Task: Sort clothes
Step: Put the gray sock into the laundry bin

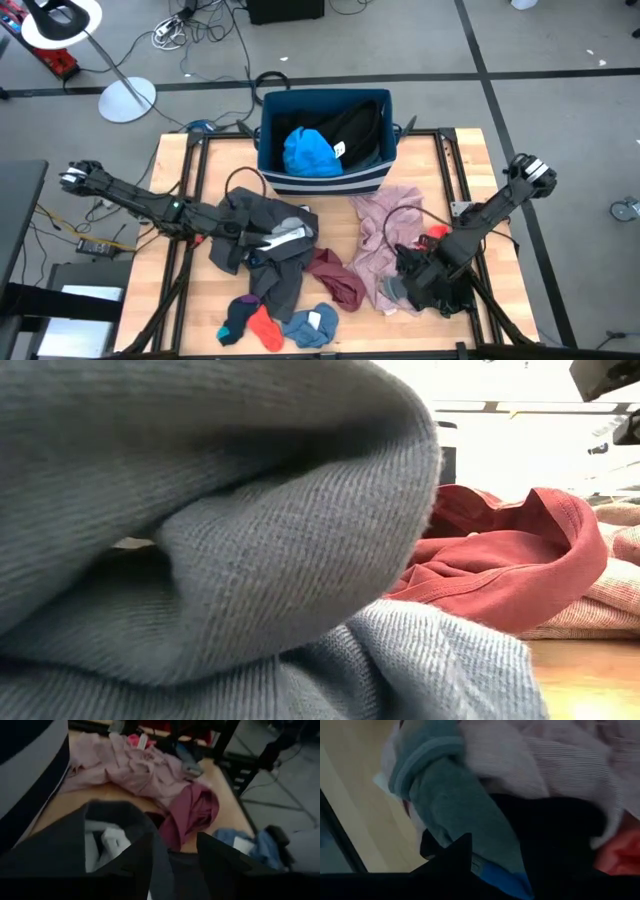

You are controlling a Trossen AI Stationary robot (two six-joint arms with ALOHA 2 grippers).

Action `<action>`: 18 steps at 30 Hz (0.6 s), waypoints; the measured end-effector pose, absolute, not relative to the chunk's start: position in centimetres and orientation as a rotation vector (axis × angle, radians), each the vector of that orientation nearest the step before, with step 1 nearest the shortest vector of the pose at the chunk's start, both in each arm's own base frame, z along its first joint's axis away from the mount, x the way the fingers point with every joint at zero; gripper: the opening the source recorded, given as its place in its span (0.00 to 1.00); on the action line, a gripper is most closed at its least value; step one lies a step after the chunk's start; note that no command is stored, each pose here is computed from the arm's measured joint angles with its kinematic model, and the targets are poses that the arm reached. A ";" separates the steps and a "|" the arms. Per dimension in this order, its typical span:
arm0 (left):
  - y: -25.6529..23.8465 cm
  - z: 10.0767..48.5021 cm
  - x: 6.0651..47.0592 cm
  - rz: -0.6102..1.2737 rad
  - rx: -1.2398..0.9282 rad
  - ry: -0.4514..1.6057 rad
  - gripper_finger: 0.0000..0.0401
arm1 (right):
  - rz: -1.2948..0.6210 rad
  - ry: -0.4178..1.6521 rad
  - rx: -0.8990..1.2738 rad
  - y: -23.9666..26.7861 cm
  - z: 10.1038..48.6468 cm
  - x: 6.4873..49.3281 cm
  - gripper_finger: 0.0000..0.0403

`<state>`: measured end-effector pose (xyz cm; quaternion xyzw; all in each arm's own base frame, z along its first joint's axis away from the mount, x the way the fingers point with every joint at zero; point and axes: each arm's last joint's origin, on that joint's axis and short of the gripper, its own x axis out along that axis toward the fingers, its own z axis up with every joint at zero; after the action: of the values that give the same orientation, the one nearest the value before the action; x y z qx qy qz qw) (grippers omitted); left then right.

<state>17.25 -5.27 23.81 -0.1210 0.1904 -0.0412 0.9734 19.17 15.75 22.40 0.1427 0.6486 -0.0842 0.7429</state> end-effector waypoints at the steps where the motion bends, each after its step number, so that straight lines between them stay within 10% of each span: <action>1: -5.4 23.6 17.4 -0.076 -0.237 0.394 0.39 | -0.181 1.424 0.303 15.9 22.1 19.3 0.42; 9: -5.7 22.5 18.2 -0.062 -0.226 0.455 0.39 | -0.190 1.434 0.232 16.7 20.2 20.4 0.40; 18: -5.8 22.4 18.3 -0.058 -0.247 0.464 0.39 | -0.131 1.417 0.214 17.0 21.0 20.9 0.04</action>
<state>18.27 -5.79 22.38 -0.1221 0.2295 -0.0287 0.9652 20.91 17.03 21.04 0.0978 0.6489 -0.0601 0.7521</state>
